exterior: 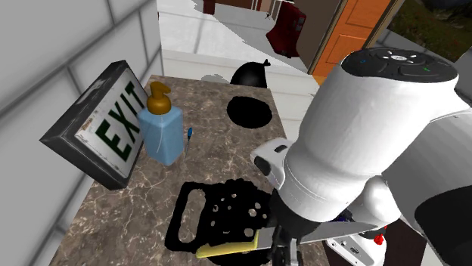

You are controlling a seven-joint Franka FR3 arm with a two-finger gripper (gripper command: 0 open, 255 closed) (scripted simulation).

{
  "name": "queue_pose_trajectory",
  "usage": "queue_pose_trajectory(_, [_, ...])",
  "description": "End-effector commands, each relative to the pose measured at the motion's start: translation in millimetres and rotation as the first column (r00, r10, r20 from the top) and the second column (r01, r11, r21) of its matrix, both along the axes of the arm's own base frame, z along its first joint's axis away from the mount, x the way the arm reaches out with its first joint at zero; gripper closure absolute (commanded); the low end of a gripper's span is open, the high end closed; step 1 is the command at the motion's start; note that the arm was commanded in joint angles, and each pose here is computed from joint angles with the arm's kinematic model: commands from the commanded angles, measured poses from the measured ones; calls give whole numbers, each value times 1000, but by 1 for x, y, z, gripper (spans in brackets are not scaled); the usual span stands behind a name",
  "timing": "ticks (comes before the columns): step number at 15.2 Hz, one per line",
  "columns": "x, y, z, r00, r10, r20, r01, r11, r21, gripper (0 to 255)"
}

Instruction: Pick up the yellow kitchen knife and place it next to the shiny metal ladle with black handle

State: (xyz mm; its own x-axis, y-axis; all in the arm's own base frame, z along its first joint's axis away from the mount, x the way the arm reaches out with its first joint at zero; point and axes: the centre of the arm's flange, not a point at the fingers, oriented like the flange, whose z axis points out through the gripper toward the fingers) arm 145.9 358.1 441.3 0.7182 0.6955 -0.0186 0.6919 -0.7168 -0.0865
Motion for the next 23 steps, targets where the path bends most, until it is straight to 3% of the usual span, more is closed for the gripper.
queue_pose_trajectory(1, [-23,12,-2,1000,-2,-1,2,1000,-1,255])
queue_pose_trajectory(15, [-182,98,-2,1000,-2,-1,2,1000,-1,255])
queue_pose_trajectory(23, [-182,98,-44,1000,-2,-1,2,1000,-1,255])
